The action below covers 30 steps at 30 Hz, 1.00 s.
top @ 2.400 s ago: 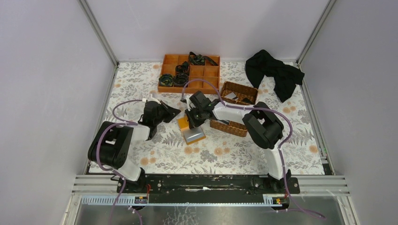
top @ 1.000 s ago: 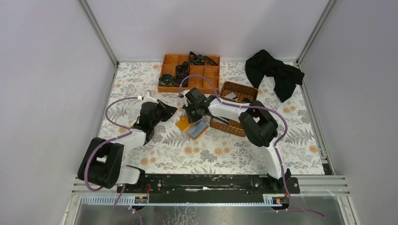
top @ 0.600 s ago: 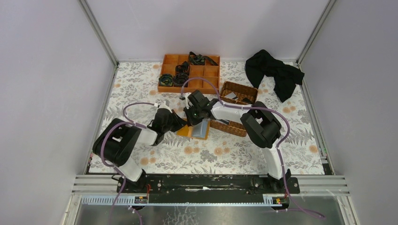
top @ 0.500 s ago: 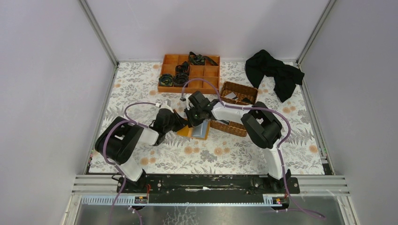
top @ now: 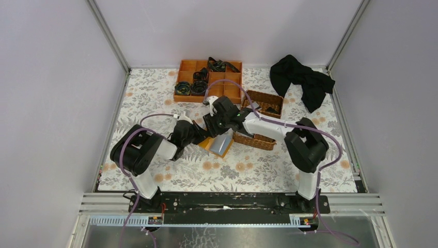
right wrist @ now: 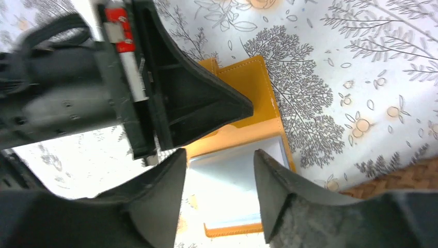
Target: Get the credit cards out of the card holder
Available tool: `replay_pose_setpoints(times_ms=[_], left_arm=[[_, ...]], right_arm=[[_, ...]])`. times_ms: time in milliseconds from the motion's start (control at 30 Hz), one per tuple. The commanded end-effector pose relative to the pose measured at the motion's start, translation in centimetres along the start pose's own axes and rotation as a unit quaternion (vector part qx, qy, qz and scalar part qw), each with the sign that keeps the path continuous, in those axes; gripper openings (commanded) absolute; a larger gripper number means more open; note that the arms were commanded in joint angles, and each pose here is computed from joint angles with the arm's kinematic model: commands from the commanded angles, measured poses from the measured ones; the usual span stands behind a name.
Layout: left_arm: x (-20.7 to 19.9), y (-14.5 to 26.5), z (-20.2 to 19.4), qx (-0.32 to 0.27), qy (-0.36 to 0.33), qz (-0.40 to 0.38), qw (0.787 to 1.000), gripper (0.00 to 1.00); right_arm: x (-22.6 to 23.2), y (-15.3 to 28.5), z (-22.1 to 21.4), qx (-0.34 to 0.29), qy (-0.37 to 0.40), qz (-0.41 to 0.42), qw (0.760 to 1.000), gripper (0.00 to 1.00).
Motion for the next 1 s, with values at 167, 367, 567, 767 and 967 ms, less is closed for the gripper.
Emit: replay_pose_setpoints(times_ms=[167, 367, 567, 767, 967], left_arm=[[3.6, 1.9, -3.5, 0.042, 0.014, 0.074, 0.996, 0.00], [3.1, 2.8, -3.3, 0.022, 0.025, 0.068, 0.997, 0.00], [2.8, 3.6, -3.5, 0.020, 0.019, 0.067, 0.997, 0.00], [2.7, 4.0, -3.8, 0.023, 0.016, 0.065, 0.998, 0.00], [2.6, 4.3, -4.1, 0.025, 0.014, 0.062, 0.998, 0.00]], right_arm=[[0.2, 4.8, -0.5, -0.042, -0.018, -0.010, 0.999, 0.63], [-0.5, 5.7, -2.7, -0.040, -0.040, -0.012, 0.998, 0.67], [-0.9, 5.8, -4.1, -0.040, -0.056, -0.010, 0.998, 0.62], [-0.5, 4.6, -5.0, -0.028, -0.066, 0.009, 0.997, 0.57], [-0.1, 3.1, -5.4, -0.012, -0.061, 0.016, 0.998, 0.53]])
Point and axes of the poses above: each gripper's point midway between its finger pads, its own y axis back along the fingers, its own x axis along the line the jaws close on, z = x × y, the point moved 2 cm from there along y, back along the fingers, and after that the axes turned 10 degrees about -y, right-handed, at the moved point
